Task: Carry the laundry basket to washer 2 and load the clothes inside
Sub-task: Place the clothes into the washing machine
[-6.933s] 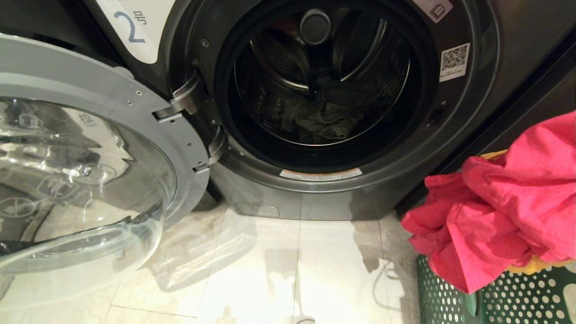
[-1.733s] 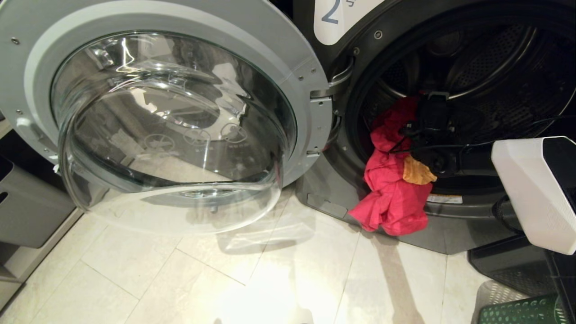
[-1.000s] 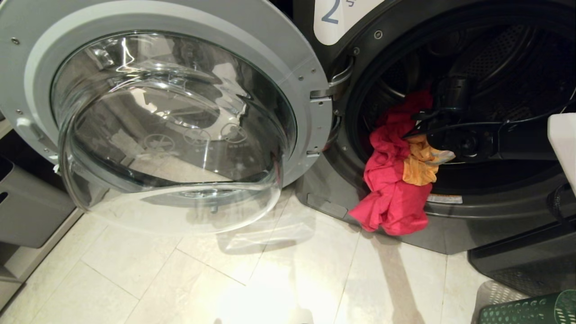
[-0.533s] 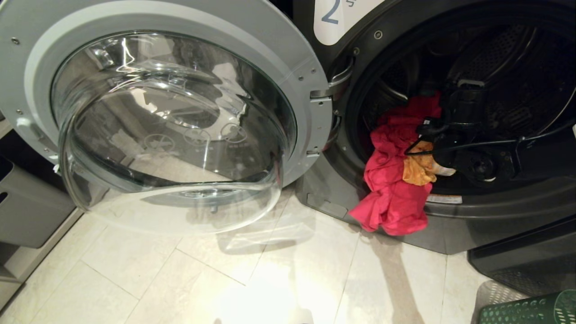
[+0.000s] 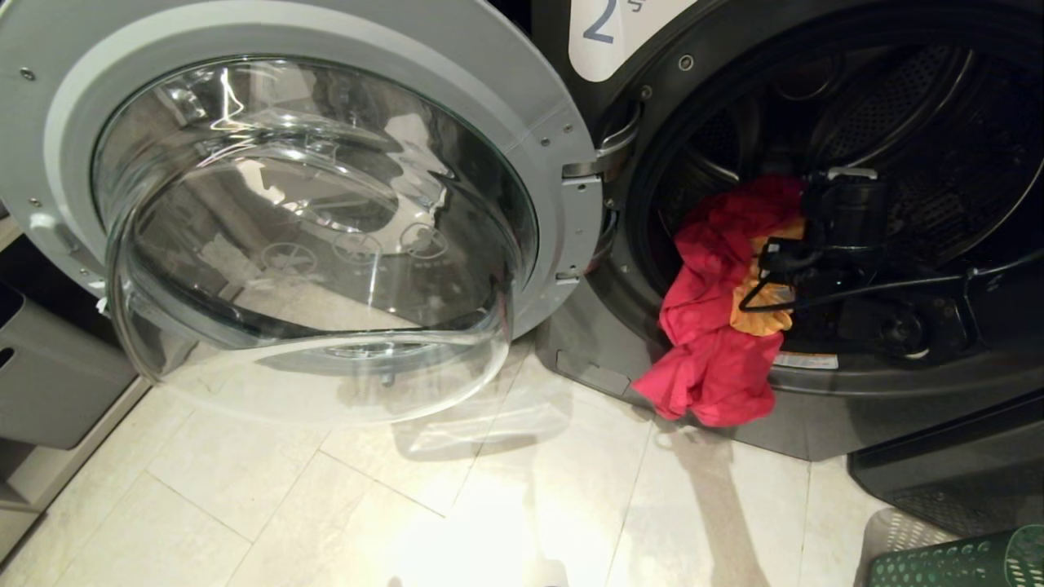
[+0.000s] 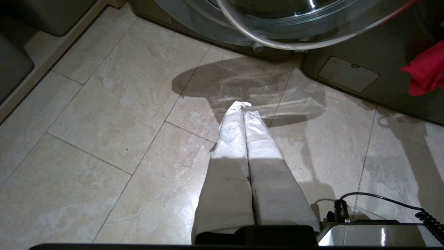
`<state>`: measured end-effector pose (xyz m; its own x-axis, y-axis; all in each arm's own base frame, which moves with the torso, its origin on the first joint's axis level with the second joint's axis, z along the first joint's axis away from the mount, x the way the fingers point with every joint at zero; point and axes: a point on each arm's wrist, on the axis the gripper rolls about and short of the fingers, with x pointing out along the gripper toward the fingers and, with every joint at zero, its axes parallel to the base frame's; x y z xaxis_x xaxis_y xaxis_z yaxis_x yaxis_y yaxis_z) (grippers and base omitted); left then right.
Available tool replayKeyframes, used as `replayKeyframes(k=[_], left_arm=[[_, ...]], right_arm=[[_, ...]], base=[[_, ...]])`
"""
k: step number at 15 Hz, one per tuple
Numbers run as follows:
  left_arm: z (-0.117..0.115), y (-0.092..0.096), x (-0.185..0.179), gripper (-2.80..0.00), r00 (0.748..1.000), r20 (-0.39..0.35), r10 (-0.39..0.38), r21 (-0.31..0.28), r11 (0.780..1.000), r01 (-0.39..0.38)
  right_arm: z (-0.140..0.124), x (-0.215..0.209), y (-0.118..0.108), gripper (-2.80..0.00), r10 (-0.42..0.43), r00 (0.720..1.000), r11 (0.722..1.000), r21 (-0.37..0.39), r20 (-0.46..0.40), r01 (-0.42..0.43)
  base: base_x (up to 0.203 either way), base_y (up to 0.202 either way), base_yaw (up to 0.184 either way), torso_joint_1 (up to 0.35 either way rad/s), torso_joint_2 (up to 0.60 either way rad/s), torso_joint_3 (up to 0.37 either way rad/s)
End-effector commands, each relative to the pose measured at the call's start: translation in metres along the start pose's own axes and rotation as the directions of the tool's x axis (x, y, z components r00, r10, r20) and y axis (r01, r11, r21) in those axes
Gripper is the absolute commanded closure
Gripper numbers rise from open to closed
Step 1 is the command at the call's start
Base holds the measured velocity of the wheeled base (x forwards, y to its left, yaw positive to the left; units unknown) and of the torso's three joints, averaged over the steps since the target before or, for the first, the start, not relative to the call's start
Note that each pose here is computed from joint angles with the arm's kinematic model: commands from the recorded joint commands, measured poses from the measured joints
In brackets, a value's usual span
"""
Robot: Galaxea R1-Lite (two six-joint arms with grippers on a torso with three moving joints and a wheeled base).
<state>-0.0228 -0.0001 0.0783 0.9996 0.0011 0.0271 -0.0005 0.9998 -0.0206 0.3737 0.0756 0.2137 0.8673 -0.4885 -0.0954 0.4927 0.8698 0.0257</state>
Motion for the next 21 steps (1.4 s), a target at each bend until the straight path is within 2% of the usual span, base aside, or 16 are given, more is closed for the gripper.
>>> replayKeyframes(k=[1,3,4,6,7,9,12,14,21], left_arm=[[-0.003,0.0,0.001,0.0,1.0,-0.01,0.001,-0.001,1.0,-0.001],[-0.003,0.0,0.001,0.0,1.0,-0.009,0.001,0.0,1.0,-0.001],[-0.003,0.0,0.001,0.0,1.0,-0.009,0.001,-0.001,1.0,-0.001],[-0.003,0.0,0.001,0.0,1.0,-0.009,0.001,0.0,1.0,-0.001],[-0.003,0.0,0.001,0.0,1.0,-0.01,0.001,-0.001,1.0,-0.001],[-0.003,0.0,0.001,0.0,1.0,-0.009,0.001,-0.001,1.0,-0.001],[-0.003,0.0,0.001,0.0,1.0,-0.01,0.001,0.0,1.0,-0.001],[-0.003,0.0,0.001,0.0,1.0,-0.01,0.001,-0.001,1.0,-0.001],[-0.003,0.0,0.001,0.0,1.0,-0.009,0.001,-0.001,1.0,-0.001]], right_arm=[[-0.003,-0.037,-0.019,-2.8,0.034,0.999,0.999,-0.029,-0.032,-0.035],[-0.023,-0.063,-0.035,-2.8,0.085,0.989,0.991,-0.093,-0.123,-0.096],[-0.037,-0.073,-0.042,-2.8,0.117,0.973,0.983,-0.115,-0.199,-0.142],[-0.058,-0.079,-0.047,-2.8,0.131,0.929,0.98,-0.095,-0.346,-0.173],[-0.068,-0.077,-0.045,-2.8,0.146,0.894,0.978,-0.074,-0.423,-0.195],[-0.077,-0.07,-0.035,-2.8,0.198,0.84,0.971,-0.018,-0.505,-0.24],[-0.08,-0.05,-0.011,-2.8,0.266,0.809,0.961,0.081,-0.524,-0.264],[-0.09,-0.034,0.007,-2.8,0.276,0.799,0.96,0.113,-0.535,-0.256],[-0.11,0.008,0.053,-2.8,0.288,0.81,0.957,0.134,-0.511,-0.256]], base=[[0.0,0.0,0.0,0.0,0.0,0.0],[0.0,0.0,0.0,0.0,0.0,0.0],[0.0,0.0,0.0,0.0,0.0,0.0],[0.0,0.0,0.0,0.0,0.0,0.0],[0.0,0.0,0.0,0.0,0.0,0.0],[0.0,0.0,0.0,0.0,0.0,0.0],[0.0,0.0,0.0,0.0,0.0,0.0],[0.0,0.0,0.0,0.0,0.0,0.0],[0.0,0.0,0.0,0.0,0.0,0.0]])
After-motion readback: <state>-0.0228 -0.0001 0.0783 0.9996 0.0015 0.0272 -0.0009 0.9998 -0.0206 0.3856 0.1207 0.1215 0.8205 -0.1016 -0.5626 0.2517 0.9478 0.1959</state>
